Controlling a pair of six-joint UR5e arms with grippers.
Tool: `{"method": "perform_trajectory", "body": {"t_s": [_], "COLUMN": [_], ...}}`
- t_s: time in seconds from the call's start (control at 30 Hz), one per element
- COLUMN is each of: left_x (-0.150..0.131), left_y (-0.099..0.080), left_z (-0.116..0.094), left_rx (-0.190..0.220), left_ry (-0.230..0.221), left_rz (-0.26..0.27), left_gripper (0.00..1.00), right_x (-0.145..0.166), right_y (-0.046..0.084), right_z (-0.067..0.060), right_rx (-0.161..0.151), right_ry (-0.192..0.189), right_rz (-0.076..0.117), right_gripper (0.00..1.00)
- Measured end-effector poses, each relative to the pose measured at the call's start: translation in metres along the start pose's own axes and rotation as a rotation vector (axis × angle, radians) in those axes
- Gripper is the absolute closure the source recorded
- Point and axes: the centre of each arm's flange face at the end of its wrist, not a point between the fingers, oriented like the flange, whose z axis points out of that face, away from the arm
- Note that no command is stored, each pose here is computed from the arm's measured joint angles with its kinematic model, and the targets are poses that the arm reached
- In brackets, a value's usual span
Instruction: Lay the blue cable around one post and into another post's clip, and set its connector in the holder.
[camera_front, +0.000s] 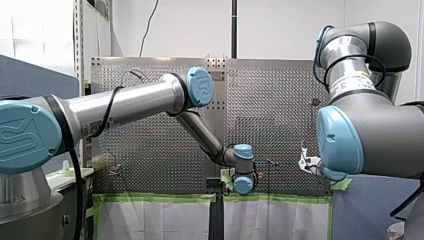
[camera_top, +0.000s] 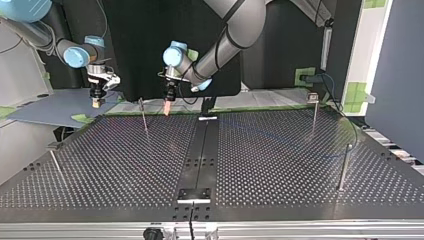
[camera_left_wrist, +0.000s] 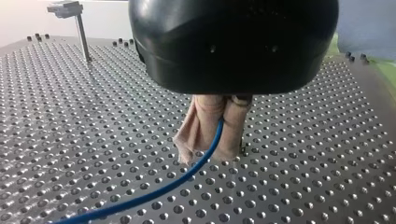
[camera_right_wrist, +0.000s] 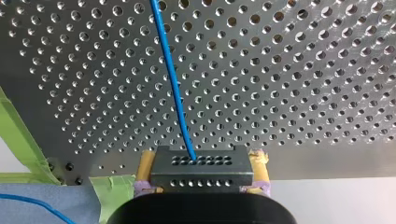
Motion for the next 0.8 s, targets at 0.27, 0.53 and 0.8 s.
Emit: {"method": "perform_trajectory", "body": {"t_s": [0.27, 0.53, 0.8], "left_x": [0.002, 0.005, 0.005], "left_y": [0.002, 0.000, 0.000], "left_z": [0.000, -0.004, -0.016], "left_rx": [0.015, 0.058, 0.087], "left_ry": [0.024, 0.079, 0.141], "left_rz": [0.006, -0.012, 0.028], "left_gripper": [0.47, 0.00, 0.00], "right_x": [-0.001, -0.002, -0.003], "right_y": [-0.002, -0.004, -0.004], "right_z": [0.000, 0.000, -0.001], "right_rx": [0.003, 0.007, 0.010], "right_ry": [-0.001, -0.004, -0.007], "right_rz": [0.000, 0.002, 0.014], "right_gripper": [1.00, 1.00, 1.00]}}
